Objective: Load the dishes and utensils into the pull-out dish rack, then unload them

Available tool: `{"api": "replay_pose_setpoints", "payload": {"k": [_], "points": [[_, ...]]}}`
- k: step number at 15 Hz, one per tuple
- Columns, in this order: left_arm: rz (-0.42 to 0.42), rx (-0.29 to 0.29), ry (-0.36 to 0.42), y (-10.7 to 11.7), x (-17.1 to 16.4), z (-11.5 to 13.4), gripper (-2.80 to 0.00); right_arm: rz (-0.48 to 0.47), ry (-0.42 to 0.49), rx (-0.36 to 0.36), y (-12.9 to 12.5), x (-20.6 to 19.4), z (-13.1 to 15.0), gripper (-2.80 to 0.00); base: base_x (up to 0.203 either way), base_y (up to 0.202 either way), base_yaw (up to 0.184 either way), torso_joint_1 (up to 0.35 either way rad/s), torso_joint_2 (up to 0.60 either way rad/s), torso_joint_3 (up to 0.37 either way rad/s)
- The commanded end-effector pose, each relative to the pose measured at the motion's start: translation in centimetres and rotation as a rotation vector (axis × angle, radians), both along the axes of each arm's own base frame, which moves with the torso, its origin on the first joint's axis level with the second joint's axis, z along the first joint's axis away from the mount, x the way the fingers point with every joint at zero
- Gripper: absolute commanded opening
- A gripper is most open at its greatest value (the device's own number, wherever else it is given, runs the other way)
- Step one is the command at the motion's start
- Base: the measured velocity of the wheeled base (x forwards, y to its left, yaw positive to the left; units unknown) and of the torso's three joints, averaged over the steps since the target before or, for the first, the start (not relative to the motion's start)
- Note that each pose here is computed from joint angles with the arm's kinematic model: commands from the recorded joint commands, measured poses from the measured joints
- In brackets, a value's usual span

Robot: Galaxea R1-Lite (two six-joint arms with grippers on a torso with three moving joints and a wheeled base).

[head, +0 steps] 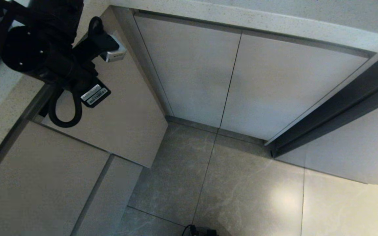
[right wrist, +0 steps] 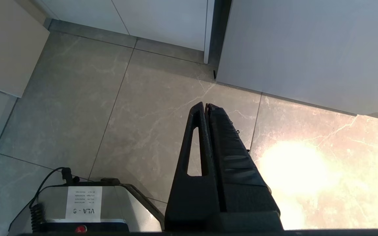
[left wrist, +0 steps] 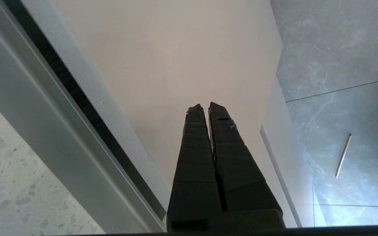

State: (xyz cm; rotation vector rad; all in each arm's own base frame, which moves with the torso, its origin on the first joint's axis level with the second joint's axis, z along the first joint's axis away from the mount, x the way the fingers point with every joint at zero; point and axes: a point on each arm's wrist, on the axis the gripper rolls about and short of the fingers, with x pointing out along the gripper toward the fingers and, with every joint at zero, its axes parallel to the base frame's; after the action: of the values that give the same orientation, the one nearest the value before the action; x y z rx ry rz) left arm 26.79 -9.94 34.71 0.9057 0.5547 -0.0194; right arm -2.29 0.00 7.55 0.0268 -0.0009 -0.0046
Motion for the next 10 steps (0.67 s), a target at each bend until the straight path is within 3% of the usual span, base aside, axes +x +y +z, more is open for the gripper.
{"api": "replay_pose_setpoints", "payload": {"k": [1, 3, 5, 7, 10], "points": [[-0.007, -0.007, -0.014, -0.1, -0.5, 0.4, -2.80, 0.000, -0.001, 0.001, 0.0, 0.0, 0.0, -2.80, 0.000, 0.000, 0.000, 0.000, 0.00, 0.000], [-0.038, -0.042, -0.061, -0.2, -2.0, 1.6, -2.80, 0.000, -0.001, -0.001, 0.0, 0.0, 0.0, -2.80, 0.000, 0.000, 0.000, 0.000, 0.00, 0.000], [-0.089, -0.115, -0.124, 0.2, -4.1, 3.3, -2.80, 0.000, -0.001, 0.001, 0.0, 0.0, 0.0, -2.80, 0.000, 0.000, 0.000, 0.000, 0.00, 0.000], [-0.131, -0.206, -0.197, 1.0, -6.6, 5.1, -2.80, 0.000, -0.001, 0.000, 0.0, 0.0, 0.0, -2.80, 0.000, 0.000, 0.000, 0.000, 0.00, 0.000], [-0.143, -0.397, -0.328, 2.7, -10.5, 7.5, -2.80, 0.000, -0.001, 0.000, 0.0, 0.0, 0.0, -2.80, 0.000, 0.000, 0.000, 0.000, 0.00, 0.000]]}}
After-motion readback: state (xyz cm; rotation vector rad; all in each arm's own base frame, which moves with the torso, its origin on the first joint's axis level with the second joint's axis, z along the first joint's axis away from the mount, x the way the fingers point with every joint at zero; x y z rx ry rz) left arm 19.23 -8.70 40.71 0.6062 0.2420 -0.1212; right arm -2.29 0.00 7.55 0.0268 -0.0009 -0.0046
